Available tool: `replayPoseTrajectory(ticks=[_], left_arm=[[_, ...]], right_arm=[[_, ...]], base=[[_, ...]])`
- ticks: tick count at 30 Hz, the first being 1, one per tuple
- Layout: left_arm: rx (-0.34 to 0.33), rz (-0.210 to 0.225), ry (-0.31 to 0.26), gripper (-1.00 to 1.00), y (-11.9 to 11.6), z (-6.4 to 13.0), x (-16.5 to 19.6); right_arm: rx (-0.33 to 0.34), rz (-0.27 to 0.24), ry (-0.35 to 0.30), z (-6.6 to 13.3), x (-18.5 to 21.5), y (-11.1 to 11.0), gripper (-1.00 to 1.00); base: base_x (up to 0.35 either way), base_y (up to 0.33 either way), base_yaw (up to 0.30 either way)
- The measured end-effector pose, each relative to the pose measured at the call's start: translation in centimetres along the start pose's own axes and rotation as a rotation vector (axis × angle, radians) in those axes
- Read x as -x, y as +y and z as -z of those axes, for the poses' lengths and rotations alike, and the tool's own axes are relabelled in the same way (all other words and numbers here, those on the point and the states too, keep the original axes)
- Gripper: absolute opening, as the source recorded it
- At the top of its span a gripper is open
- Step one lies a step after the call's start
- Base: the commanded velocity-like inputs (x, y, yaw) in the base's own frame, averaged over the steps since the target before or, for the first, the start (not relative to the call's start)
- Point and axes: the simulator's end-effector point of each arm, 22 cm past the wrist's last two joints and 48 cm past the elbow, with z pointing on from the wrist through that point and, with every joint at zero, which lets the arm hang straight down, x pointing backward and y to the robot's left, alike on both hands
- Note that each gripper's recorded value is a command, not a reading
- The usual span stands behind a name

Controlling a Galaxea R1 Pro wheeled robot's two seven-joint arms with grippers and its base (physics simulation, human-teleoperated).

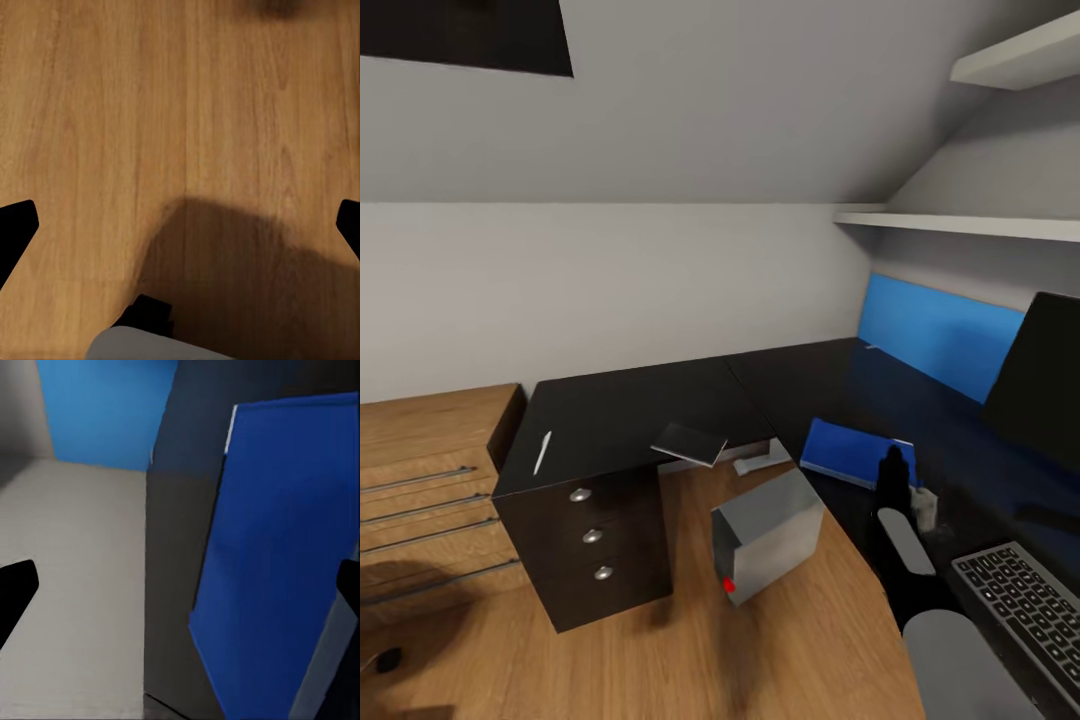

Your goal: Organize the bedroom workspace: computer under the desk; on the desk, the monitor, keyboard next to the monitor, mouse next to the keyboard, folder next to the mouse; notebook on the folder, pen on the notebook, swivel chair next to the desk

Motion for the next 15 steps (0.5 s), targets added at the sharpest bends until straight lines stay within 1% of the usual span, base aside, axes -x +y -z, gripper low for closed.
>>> replayPoseTrajectory(ticks=[2, 3, 8, 11, 13, 14, 15], left_arm=[[0.0, -0.001, 0.001, 1.0, 0.0, 0.0, 0.0], [0.0, -0.001, 0.001, 1.0, 0.0, 0.0, 0.0], [0.001, 0.0, -0.002, 1.0, 0.0, 0.0, 0.2], [0.002, 0.001, -0.005, 1.0, 0.0, 0.0, 0.3], [0.002, 0.001, -0.006, 1.0, 0.0, 0.0, 0.4], [0.002, 0.002, -0.007, 1.0, 0.0, 0.0, 0.4], [0.002, 0.002, -0.008, 1.0, 0.0, 0.0, 0.4]], right_arm=[[0.026, 0.046, 0.011, 0.7, -1.5, 0.7, 1.0], [0.044, 0.079, 0.022, 1.3, -2.8, 1.2, 1.0], [0.068, 0.111, 0.041, 2.0, -4.2, 2.0, 1.0], [0.082, 0.128, 0.064, 2.5, -5.4, 2.5, 1.0], [0.093, 0.142, 0.085, 2.9, -6.4, 2.8, 1.0], [0.101, 0.151, 0.109, 3.5, -7.8, 3.0, 1.0], [0.104, 0.152, 0.118, 3.8, -8.3, 3.1, 1.0]], base=[[-0.001, 0.0, 0.168], [0.0, 0.0, 0.181], [0.0, 0.0, 0.19], [0.0, 0.0, 0.203], [0.0, 0.0, 0.211], [0.0, 0.0, 0.217], [0.0, 0.0, 0.219]])
